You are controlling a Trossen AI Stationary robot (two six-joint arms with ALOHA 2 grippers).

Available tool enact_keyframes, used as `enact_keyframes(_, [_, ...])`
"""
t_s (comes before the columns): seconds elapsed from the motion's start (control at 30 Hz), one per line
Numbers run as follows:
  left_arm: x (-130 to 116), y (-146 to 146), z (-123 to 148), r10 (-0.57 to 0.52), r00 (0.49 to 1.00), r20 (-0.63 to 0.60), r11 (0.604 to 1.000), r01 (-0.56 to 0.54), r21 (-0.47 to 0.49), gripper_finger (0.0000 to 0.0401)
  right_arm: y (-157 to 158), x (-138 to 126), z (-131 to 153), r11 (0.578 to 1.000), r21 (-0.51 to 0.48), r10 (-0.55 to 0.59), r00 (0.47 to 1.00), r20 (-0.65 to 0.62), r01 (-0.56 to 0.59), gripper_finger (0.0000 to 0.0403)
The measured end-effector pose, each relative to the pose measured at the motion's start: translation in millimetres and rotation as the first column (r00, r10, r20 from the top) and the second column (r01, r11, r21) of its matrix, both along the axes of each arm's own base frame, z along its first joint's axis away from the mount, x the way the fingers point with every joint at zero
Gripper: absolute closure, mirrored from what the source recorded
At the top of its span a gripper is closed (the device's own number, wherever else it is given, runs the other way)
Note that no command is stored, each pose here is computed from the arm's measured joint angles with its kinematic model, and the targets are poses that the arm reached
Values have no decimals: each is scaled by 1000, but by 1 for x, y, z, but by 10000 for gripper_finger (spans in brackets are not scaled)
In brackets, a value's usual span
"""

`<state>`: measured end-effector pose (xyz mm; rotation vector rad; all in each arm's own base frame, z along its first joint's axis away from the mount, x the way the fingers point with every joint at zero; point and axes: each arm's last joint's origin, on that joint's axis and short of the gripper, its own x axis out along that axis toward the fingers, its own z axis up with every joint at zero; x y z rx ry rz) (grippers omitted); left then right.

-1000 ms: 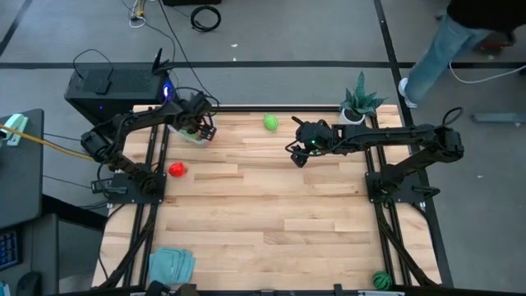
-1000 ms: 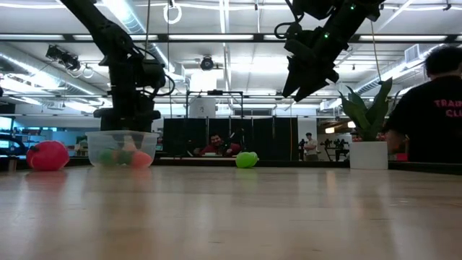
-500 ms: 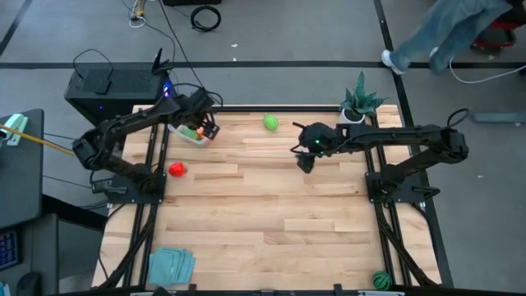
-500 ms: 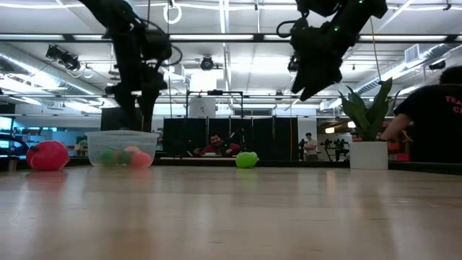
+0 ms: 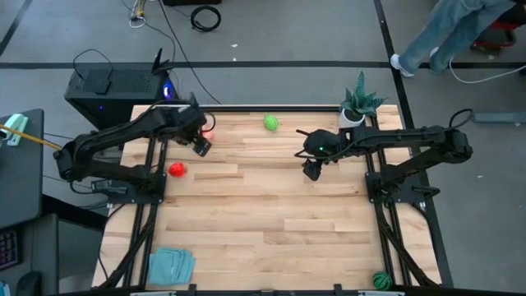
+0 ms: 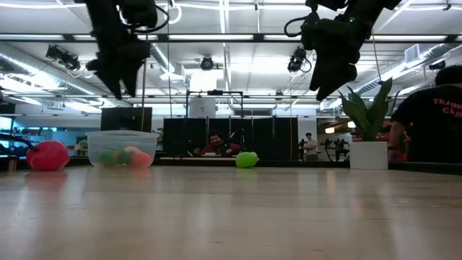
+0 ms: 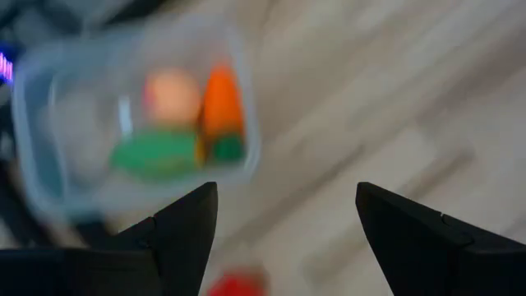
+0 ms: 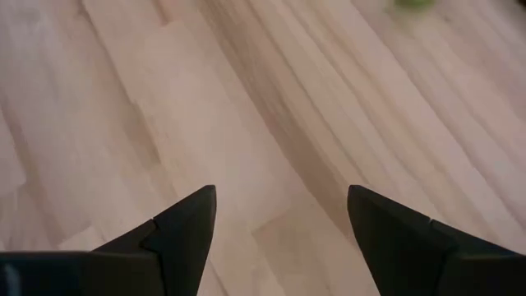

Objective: Pick and placing Produce into tupperware
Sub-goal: Put the red apple into the transparent bin

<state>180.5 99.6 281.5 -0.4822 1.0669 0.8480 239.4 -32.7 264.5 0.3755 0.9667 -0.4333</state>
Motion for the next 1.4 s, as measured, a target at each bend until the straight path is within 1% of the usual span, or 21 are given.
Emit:
enact_keyframes(0.17, [-10,-14,-6,85,994,-70,993,-90,-77,106,-2,0,0,999,-44,-27,1000,-3,27,123])
enact_keyframes(0.3, [-16,-24,-23,145,979,-144,979,-163,-121,106,-2,0,0,998,-51,-31,1000,-2,31,123])
enact_keyframes(0.47, [-23,-30,-49,198,956,-214,962,-232,-144,106,-2,2,2,998,-55,-28,999,20,29,123])
enact_keyframes(0.57, [-27,-31,-59,232,943,-240,951,-271,-147,106,-2,3,2,998,-58,-26,999,29,27,123])
enact_keyframes(0.73, [-31,-32,-71,313,915,-254,919,-360,-162,106,-2,3,2,998,-59,-25,999,32,27,123])
enact_keyframes(0.97, [-37,-33,-82,327,902,-283,904,-386,-186,106,-2,3,2,997,-73,-3,1000,26,4,123])
enact_keyframes(1.13, [-38,-34,-94,357,895,-267,888,-414,-202,106,-2,4,3,995,-94,28,999,32,-25,123])
enact_keyframes(1.4, [-43,-36,-101,409,866,-288,858,-472,-201,106,-3,6,5,992,-115,55,997,50,-49,123])
